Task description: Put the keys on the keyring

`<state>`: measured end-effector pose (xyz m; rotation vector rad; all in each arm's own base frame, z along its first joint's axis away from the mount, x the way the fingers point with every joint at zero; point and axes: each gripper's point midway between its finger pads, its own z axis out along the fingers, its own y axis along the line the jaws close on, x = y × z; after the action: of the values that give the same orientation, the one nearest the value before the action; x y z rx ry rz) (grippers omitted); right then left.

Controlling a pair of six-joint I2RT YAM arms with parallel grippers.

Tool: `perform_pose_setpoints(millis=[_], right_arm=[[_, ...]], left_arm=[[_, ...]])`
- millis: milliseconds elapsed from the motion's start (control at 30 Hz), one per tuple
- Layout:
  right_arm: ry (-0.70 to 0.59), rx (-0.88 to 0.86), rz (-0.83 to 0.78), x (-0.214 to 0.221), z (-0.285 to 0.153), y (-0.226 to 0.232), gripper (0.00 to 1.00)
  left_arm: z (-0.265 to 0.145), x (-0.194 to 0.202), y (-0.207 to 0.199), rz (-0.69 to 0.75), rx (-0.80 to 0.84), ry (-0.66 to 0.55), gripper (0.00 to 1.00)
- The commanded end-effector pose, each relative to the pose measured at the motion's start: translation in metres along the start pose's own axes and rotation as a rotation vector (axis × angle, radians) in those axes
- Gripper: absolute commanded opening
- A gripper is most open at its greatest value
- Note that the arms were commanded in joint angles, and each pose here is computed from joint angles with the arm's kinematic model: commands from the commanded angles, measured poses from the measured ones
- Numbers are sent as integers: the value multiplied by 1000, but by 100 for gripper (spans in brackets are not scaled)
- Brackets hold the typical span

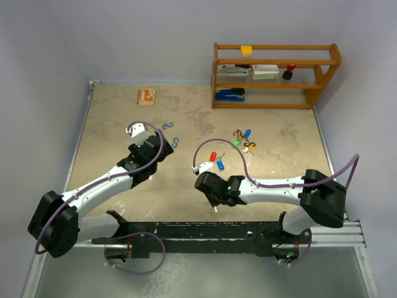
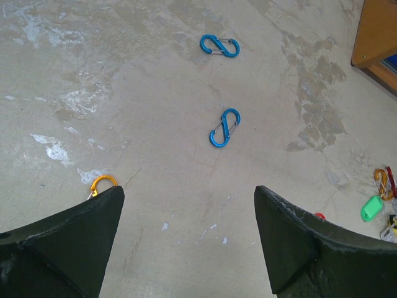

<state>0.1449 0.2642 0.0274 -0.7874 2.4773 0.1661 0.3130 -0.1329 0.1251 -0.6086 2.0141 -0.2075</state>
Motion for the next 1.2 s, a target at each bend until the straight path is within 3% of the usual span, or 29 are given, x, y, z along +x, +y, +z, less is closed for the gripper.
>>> perform_pose_setpoints(millis=[0, 367, 800, 1167], right_arm=[[-60, 27, 19, -21, -11, -1, 0], [-181, 69, -14, -59, -40, -14, 0], [-382, 47, 7, -134, -70, -22, 0], [-460, 8, 66, -158, -83, -41, 0]], left_arm=[[-3, -7, -2, -24, 16, -20, 82], [-7, -2, 25, -28, -34, -47, 82], [-8, 13, 51, -10, -74, -40, 80], [10, 37, 67, 61, -159, -6, 77]])
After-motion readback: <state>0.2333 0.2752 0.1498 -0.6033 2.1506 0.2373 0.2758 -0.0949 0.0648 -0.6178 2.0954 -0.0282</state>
